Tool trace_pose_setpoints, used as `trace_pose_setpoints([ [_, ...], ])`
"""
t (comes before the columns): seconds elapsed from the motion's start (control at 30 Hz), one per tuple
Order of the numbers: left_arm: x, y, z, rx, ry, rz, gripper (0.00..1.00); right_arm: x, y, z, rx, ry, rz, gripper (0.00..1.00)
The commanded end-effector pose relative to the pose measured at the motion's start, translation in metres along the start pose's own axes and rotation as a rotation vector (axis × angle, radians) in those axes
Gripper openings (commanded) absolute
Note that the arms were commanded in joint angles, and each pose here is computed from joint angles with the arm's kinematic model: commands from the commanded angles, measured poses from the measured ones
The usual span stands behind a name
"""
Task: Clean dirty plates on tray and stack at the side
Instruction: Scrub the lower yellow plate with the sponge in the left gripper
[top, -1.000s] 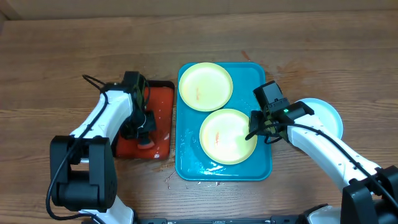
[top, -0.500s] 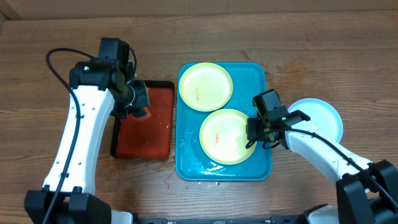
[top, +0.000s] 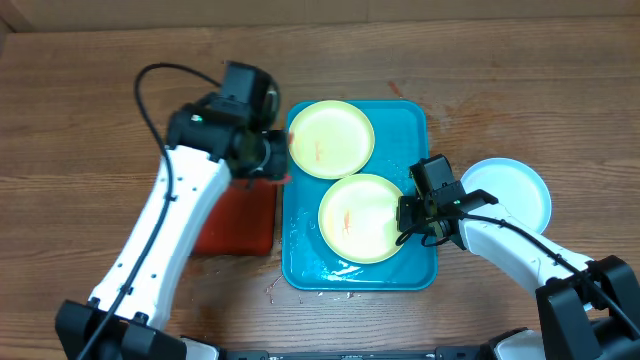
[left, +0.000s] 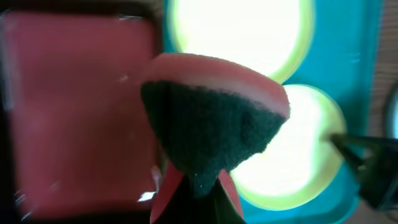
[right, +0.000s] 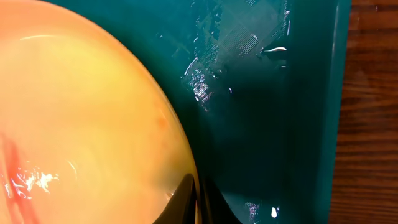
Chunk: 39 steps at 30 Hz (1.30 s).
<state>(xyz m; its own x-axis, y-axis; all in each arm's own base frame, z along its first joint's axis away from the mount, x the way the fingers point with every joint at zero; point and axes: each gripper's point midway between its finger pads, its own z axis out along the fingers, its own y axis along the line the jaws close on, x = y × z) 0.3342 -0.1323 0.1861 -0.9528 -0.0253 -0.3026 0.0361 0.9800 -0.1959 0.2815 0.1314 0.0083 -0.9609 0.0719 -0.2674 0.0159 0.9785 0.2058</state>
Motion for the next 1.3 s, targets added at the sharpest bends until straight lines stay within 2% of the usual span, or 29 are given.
trace_pose_setpoints([
  [0.0, 0.009, -0.043, 0.022, 0.054, 0.031, -0.020, 0.05, 0.004, -0.003, 0.002, 0.011, 0.010, 0.014, 0.04],
  [0.13, 0.035, -0.090, 0.065, 0.103, 0.136, -0.029, 0.04, 0.004, -0.004, 0.002, 0.013, 0.013, 0.015, 0.04],
  [0.3, 0.066, -0.110, 0.119, 0.037, 0.254, -0.116, 0.04, 0.005, -0.004, 0.002, 0.014, 0.016, 0.015, 0.04],
  [0.4, 0.086, -0.102, 0.154, -0.031, 0.345, -0.168, 0.04, 0.005, -0.004, 0.002, 0.014, 0.017, 0.015, 0.04],
  [0.53, 0.092, -0.074, 0.177, -0.157, 0.357, -0.135, 0.04, 0.006, -0.004, 0.002, 0.015, 0.019, 0.015, 0.04],
  [0.77, 0.082, -0.016, 0.165, -0.423, 0.302, -0.083, 0.04, 0.006, -0.004, 0.002, 0.015, 0.019, 0.015, 0.04],
  [0.87, 0.079, -0.011, 0.164, -0.447, 0.290, -0.080, 0.04, 0.006, -0.004, 0.002, 0.015, 0.019, 0.015, 0.04],
  [0.93, 0.078, -0.021, 0.169, -0.391, 0.295, -0.085, 0.04, 0.006, -0.004, 0.002, 0.015, 0.019, 0.015, 0.04],
  [1.07, 0.076, -0.074, 0.188, -0.101, 0.333, -0.030, 0.04, 0.006, -0.004, 0.002, 0.015, 0.019, 0.015, 0.04],
  [1.27, 0.087, -0.148, 0.199, 0.264, 0.421, -0.024, 0.04, 0.006, -0.004, 0.002, 0.015, 0.019, 0.015, 0.04],
])
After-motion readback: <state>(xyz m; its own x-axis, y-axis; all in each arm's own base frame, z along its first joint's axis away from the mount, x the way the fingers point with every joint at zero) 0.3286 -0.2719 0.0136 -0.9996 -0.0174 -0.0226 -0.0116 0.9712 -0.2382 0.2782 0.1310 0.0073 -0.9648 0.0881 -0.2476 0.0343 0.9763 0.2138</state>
